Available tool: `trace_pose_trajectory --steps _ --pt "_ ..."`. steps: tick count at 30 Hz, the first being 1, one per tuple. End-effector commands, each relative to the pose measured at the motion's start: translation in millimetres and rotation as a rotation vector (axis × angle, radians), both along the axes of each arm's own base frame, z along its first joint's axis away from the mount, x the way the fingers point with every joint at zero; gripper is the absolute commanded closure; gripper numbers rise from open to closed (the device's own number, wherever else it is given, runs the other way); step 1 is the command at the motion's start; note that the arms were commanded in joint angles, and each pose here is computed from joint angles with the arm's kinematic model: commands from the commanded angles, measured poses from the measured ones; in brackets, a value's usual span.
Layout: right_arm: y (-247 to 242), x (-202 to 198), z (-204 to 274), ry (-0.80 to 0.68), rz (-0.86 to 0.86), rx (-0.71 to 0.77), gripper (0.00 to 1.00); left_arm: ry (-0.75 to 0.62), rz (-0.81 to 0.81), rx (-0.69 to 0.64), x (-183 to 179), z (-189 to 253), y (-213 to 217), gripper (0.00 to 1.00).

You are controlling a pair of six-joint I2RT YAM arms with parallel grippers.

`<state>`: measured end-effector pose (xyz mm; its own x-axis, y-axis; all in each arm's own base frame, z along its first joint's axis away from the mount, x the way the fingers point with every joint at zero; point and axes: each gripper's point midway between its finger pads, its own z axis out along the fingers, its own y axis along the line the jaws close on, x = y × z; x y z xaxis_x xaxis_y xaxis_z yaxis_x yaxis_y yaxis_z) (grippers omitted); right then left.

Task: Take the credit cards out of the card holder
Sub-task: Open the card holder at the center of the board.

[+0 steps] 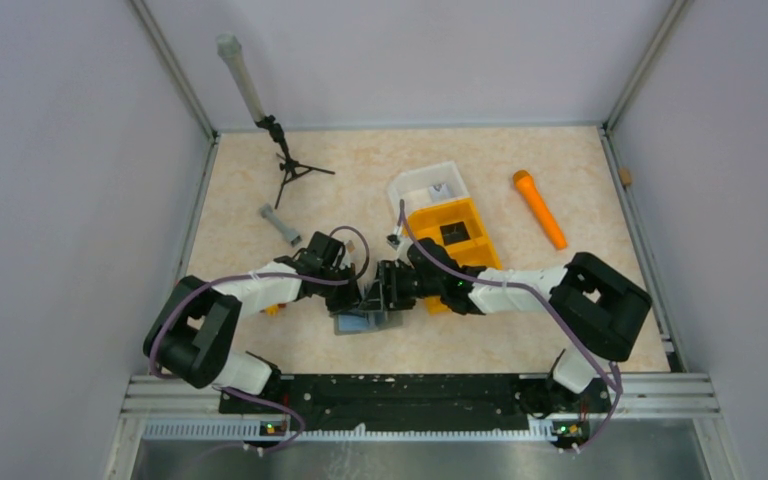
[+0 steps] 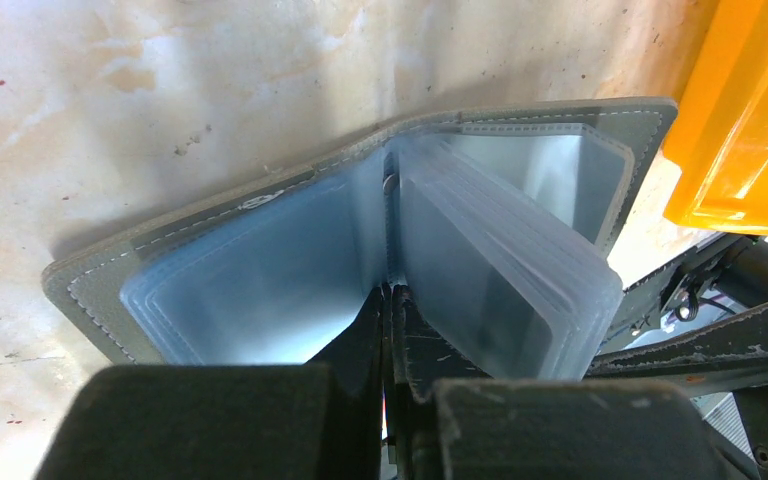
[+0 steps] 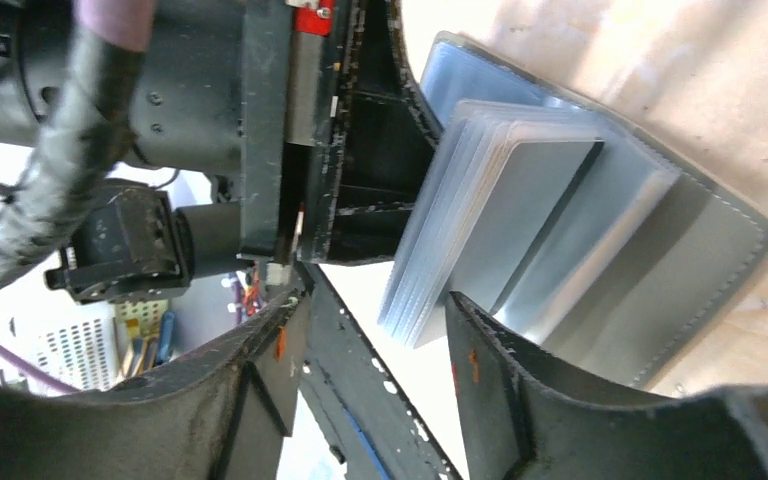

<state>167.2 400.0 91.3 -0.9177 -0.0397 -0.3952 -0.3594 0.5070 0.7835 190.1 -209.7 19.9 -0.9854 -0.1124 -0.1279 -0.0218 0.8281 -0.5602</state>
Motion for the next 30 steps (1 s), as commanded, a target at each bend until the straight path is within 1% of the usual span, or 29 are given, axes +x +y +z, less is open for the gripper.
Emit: trace_pose_trajectory --steps 1,3,5,12,16,18,21,24,25,30 --pt "2 10 12 -0.081 -0.017 -0.021 0.48 -0.001 0.001 0.037 -4 -10 6 1.0" --pt "1 10 8 -0.077 -0.02 -0.031 0.53 -0.002 0.001 0.042 -3 -10 7 1.0" --pt "1 10 3 -0.068 -0.019 -0.045 0.55 -0.003 0.001 0.042 -4 -10 7 1.0" --pt "1 10 -3 -0.063 -0.023 -0.06 0.57 -0.001 0.002 0.048 -5 -11 8 1.0" --pt "-13 18 -10 -0.106 -0.063 -0.156 0.58 -0.005 0.002 0.057 -6 -9 11 1.0" --pt "-23 21 -15 -0.127 -0.079 -0.21 0.6 -0.016 0.006 0.071 -5 -5 13 1.0" --pt "-29 21 -20 -0.128 -0.081 -0.245 0.7 -0.046 0.011 0.088 -2 4 17 1.0" --pt "-31 20 -24 -0.123 -0.08 -0.261 0.9 -0.061 0.016 0.107 -1 14 21 1.0" --pt "-31 20 -25 -0.123 -0.082 -0.263 0.95 -0.069 0.019 0.115 -1 17 23 1.0" --pt "-32 21 -21 -0.129 -0.092 -0.251 0.99 -0.105 0.048 0.136 0 28 32 0.99"
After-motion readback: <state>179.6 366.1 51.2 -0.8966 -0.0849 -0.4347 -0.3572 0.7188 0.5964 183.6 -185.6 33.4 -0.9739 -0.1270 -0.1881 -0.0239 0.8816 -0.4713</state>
